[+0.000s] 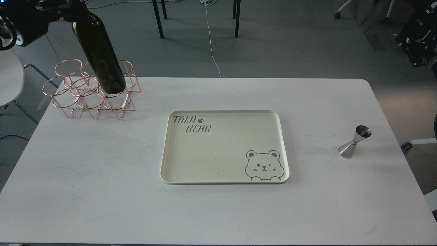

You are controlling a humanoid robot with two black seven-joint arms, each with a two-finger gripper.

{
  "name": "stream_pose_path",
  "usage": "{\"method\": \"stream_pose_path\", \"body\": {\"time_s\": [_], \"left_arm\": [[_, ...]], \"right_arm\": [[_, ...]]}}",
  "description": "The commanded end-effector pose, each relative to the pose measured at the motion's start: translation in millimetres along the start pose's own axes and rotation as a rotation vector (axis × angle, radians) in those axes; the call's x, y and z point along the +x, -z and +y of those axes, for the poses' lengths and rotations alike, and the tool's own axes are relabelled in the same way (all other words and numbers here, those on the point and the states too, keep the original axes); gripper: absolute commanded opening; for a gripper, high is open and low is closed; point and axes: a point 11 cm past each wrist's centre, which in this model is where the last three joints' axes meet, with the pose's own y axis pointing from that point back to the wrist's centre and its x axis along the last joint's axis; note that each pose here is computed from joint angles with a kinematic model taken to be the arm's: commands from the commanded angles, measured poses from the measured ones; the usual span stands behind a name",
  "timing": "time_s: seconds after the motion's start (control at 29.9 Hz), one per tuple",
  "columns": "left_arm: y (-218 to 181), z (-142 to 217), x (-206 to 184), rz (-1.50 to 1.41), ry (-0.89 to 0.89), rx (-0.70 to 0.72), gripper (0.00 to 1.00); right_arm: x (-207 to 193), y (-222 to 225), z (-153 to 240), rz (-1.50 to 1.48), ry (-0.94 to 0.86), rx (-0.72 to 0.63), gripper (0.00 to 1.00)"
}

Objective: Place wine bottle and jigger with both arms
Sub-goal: 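Lower the bottle into the copper wire rack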

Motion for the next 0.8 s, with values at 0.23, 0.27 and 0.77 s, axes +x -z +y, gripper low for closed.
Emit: {"method": "stream_pose_path", "body": {"time_s": [0.23,0.27,0.77], "left_arm": [[2.0,1.3,-3.9,-0.015,0.004,0.002,0.17],[2.2,1.3,-3.9,-0.015,0.004,0.003,0.17],[3.4,1.9,-3.8,-0.016,0.004,0.005,0.18]], "right_arm": [[0.4,0.2,0.5,-0.002,0.000,0.001,0.79],[-0.2,0.9,-0.1,-0.002,0.002,0.002,0.79],[-0.6,-0.4,0.6,-0.004,0.004,0.000,0.79]]}}
